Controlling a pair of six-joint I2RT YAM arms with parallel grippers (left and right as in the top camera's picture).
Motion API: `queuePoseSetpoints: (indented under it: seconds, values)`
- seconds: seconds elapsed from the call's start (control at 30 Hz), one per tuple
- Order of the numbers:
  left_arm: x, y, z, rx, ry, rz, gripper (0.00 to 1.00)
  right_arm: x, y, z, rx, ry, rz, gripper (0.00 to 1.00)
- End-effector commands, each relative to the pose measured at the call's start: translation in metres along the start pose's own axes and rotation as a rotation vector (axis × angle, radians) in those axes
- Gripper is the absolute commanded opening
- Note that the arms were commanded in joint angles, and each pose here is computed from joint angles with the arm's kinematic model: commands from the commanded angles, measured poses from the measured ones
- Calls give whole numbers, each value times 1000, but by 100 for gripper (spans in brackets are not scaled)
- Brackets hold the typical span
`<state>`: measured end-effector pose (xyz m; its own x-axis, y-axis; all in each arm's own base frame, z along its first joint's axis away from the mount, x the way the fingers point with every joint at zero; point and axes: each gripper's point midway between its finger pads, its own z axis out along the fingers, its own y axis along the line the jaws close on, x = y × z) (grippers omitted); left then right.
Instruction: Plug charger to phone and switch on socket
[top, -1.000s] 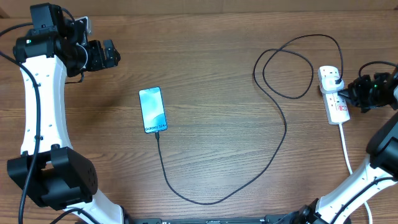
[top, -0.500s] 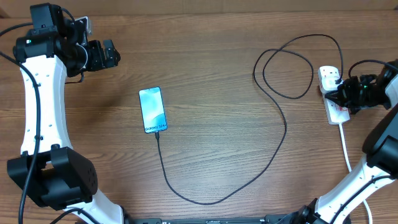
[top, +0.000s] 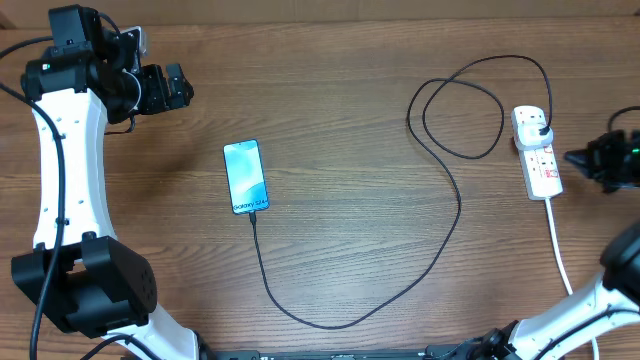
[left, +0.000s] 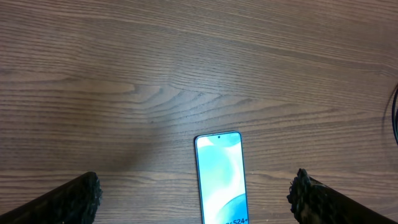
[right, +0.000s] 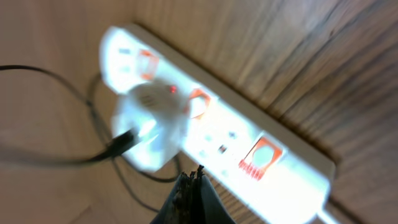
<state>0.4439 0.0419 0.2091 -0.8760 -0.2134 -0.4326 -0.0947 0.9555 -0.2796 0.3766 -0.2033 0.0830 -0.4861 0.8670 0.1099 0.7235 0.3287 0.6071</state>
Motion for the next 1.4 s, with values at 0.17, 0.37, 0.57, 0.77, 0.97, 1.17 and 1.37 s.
queuePoseSetpoints:
  seconds: [0.17, 0.37, 0.57, 0.77, 0.97, 1.17, 1.37]
  values:
    - [-4, -4, -3, 1, -14, -1, 100, 22, 59, -80, -88, -162, -217, 4]
    - [-4, -4, -3, 1, -14, -1, 100, 47, 93, -112, -138, -226, -344, 4]
    - [-4, -4, -3, 1, -14, -2, 100, 96, 136, -124, -184, -229, -604, 4]
    - [-4, -4, -3, 1, -14, -1, 100, 152, 166, -128, -193, -211, -802, 4]
    - [-4, -4, -3, 1, -14, -1, 100, 200, 181, -137, -181, -223, -968, 4]
    - [-4, -4, -3, 1, -14, -1, 100, 223, 170, -167, -84, -330, -1017, 4]
    - [-4, -4, -3, 1, -14, -1, 100, 252, 146, -196, -43, -369, -1070, 18]
